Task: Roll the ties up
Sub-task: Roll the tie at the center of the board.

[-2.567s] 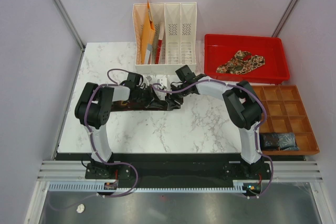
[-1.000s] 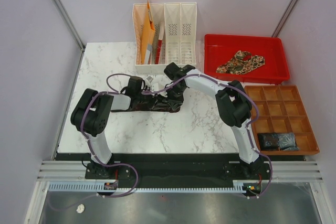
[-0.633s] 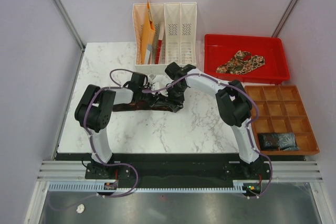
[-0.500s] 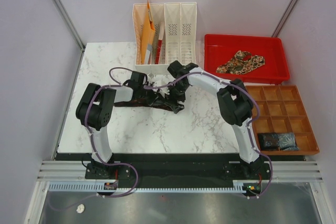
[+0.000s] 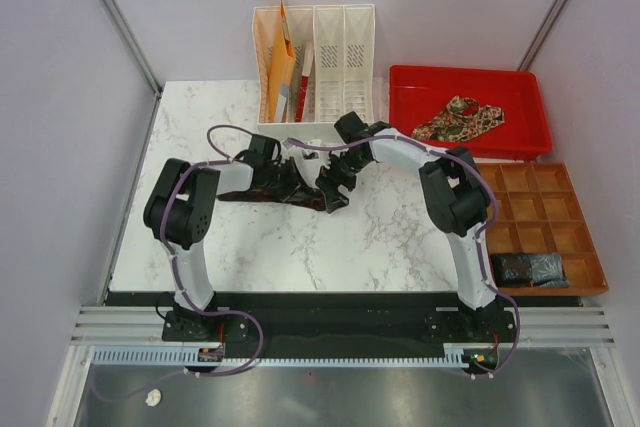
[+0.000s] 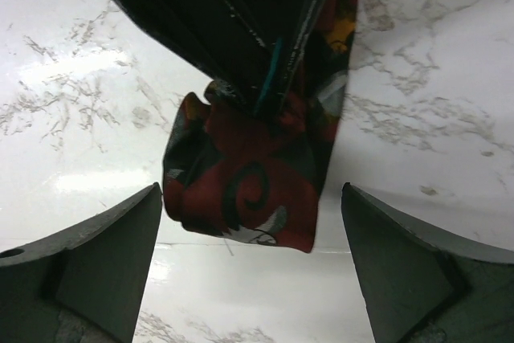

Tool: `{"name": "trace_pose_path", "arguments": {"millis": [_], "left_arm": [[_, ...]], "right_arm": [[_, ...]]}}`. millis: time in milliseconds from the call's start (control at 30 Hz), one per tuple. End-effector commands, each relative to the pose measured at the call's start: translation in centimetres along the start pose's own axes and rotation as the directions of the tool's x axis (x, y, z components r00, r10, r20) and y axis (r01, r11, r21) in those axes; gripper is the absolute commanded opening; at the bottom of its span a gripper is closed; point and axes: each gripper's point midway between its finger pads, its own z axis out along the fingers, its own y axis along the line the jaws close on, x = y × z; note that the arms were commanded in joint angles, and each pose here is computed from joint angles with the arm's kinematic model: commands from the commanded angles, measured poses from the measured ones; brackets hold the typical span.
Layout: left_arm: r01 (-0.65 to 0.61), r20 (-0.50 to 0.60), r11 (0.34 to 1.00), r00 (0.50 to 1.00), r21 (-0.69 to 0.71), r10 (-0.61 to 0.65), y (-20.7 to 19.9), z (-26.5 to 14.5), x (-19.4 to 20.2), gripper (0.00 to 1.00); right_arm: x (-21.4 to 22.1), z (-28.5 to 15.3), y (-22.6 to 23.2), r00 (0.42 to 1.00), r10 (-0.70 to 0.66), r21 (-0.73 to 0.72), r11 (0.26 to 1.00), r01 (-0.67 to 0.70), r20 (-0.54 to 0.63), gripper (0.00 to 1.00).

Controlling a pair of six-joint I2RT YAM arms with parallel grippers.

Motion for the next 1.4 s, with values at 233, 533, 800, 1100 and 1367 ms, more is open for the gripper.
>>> {"name": "trace_pose_path", "arguments": {"millis": [233, 533, 800, 1100, 1367], "left_arm": [[0.092, 0.006, 0.973, 0.996, -0.214, -0.093, 6.9, 0.3, 3.7, 0.02], [0.126, 0.006, 0.981, 0.992, -0.15, -0.127, 5.0, 0.3, 5.1, 0.04], [0.015, 0.11, 0.999, 0.994, -0.035, -0.011, 1.6, -3.8, 1.1, 0.31], [0.067, 0.082, 0.989, 0.995, -0.131, -0.056, 4.6, -4.7, 0.5, 0.32], [0.24, -0.01, 0.949, 0.969, -0.206, -0.247, 7.7, -4.4, 5.8, 0.33]], "right_arm": [[-3.8, -0.2, 0.8, 0.977, -0.004, 0.104, 0.994, -0.018, 0.212, 0.94], [-1.8, 1.1, -1.4, 0.989, -0.06, 0.166, 0.985, 0.037, 0.137, 0.03], [-0.5, -0.3, 0.2, 0.981, -0.176, 0.122, 0.979, 0.165, 0.08, 0.0], [2.3, -1.0, 1.7, 0.935, -0.353, 0.007, 0.936, 0.353, -0.042, 0.0], [3.7, -1.6, 2.5, 0.898, -0.43, -0.072, 0.902, 0.425, -0.093, 0.0]]}}
